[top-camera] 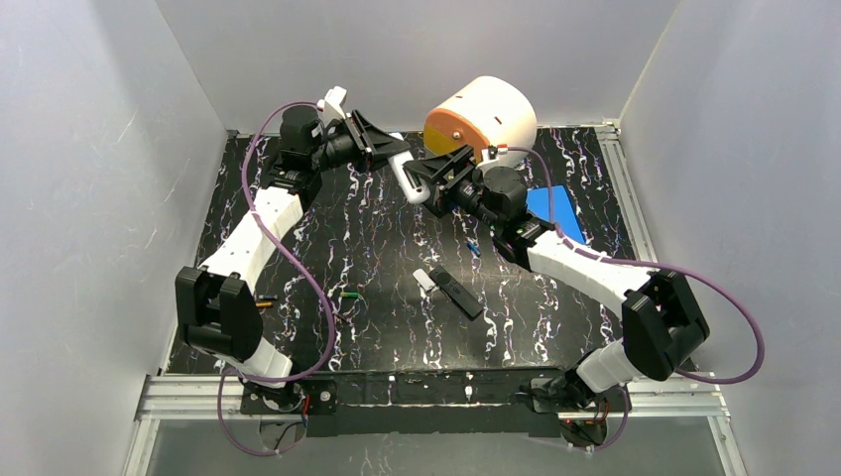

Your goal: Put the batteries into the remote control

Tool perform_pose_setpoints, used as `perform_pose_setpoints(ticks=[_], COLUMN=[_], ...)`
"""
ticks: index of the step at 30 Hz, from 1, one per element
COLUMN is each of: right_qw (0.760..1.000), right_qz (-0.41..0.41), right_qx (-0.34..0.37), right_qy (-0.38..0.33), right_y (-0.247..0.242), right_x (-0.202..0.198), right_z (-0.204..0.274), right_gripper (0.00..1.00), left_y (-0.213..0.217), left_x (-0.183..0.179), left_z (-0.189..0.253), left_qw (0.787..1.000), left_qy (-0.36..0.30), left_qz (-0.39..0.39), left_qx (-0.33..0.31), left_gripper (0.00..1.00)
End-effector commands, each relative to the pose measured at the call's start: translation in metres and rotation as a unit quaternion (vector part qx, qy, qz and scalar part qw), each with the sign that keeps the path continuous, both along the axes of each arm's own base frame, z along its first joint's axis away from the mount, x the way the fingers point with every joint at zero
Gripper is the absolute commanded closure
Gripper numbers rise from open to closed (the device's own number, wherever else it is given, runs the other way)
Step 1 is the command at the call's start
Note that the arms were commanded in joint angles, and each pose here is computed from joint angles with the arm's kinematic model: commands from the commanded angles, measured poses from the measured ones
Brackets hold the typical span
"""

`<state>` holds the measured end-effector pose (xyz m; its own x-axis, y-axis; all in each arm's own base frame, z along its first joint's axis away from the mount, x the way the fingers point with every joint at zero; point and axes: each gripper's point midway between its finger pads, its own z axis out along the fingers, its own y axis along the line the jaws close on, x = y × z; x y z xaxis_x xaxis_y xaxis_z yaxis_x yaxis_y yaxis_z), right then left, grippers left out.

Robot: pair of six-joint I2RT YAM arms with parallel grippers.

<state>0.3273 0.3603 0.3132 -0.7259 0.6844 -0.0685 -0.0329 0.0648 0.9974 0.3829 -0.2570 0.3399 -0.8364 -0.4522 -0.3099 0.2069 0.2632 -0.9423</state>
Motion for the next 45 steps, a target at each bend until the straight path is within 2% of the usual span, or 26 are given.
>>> perform_pose_setpoints(ticks=[1, 3, 9, 12, 14, 16, 18, 22, 24, 27, 31, 34, 38, 41, 45], right_qw=[0.999, 0.998, 0.990, 0.983, 0.972, 0.947, 0.912, 0.850, 0.834, 0.808, 0.776, 0.748, 0.724, 0.702, 0.686], right_qz=[-0.008, -0.010, -0.001, -0.010, -0.018, -0.013, 0.002, -0.007, -0.014, 0.018, 0.082, 0.142, 0.232, 0.245, 0.249], right_qx=[0.010, 0.013, -0.018, -0.082, -0.157, -0.274, -0.379, -0.500, -0.527, -0.562, -0.604, -0.635, -0.645, -0.663, -0.678], right_qy=[-0.039, -0.065, -0.142, -0.167, -0.176, -0.170, -0.156, -0.165, -0.164, -0.175, -0.162, -0.127, -0.081, -0.087, -0.091], right_y=[-0.007, -0.013, -0.039, -0.062, -0.079, -0.095, -0.111, -0.143, -0.155, -0.156, -0.157, -0.159, -0.147, -0.137, -0.133], right_x=[0.005, 0.007, 0.005, 0.011, 0.018, 0.028, 0.031, 0.032, 0.032, 0.026, 0.016, 0.007, -0.004, -0.003, 0.002], right_z=[0.018, 0.029, 0.038, 0.030, 0.021, 0.000, -0.027, -0.061, -0.072, -0.093, -0.135, -0.174, -0.218, -0.236, -0.253], right_gripper=[0.11, 0.07, 0.09, 0.10, 0.12, 0.18, 0.20, 0.21, 0.21, 0.24, 0.28, 0.29, 0.44, 0.45, 0.43], left_y=[-0.001, 0.001, 0.005, 0.006, 0.007, 0.008, 0.010, 0.012, 0.013, 0.016, 0.018, 0.019, 0.019, 0.019, 0.019], left_x=[-0.023, -0.023, -0.029, -0.037, -0.044, -0.052, -0.058, -0.064, -0.065, -0.065, -0.063, -0.062, -0.060, -0.058, -0.058], left_z=[0.050, 0.046, 0.036, 0.032, 0.028, 0.025, 0.021, 0.017, 0.015, 0.012, 0.004, 0.001, -0.001, -0.002, -0.003], left_qw=[0.996, 0.996, 0.988, 0.979, 0.972, 0.965, 0.961, 0.959, 0.959, 0.960, 0.965, 0.967, 0.969, 0.969, 0.969], left_qy=[-0.080, -0.089, -0.143, -0.184, -0.207, -0.228, -0.242, -0.250, -0.250, -0.248, -0.235, -0.228, -0.222, -0.220, -0.219], left_qz=[-0.025, -0.028, -0.055, -0.081, -0.097, -0.114, -0.122, -0.118, -0.115, -0.103, -0.088, -0.083, -0.079, -0.078, -0.078], left_qx=[-0.017, -0.009, 0.021, 0.039, 0.048, 0.055, 0.061, 0.067, 0.070, 0.075, 0.079, 0.080, 0.081, 0.081, 0.081], left_gripper=[1.00, 1.00, 1.00, 1.00, 1.00, 1.00, 1.00, 1.00, 1.00, 1.00, 1.00, 1.00, 1.00, 1.00, 1.00])
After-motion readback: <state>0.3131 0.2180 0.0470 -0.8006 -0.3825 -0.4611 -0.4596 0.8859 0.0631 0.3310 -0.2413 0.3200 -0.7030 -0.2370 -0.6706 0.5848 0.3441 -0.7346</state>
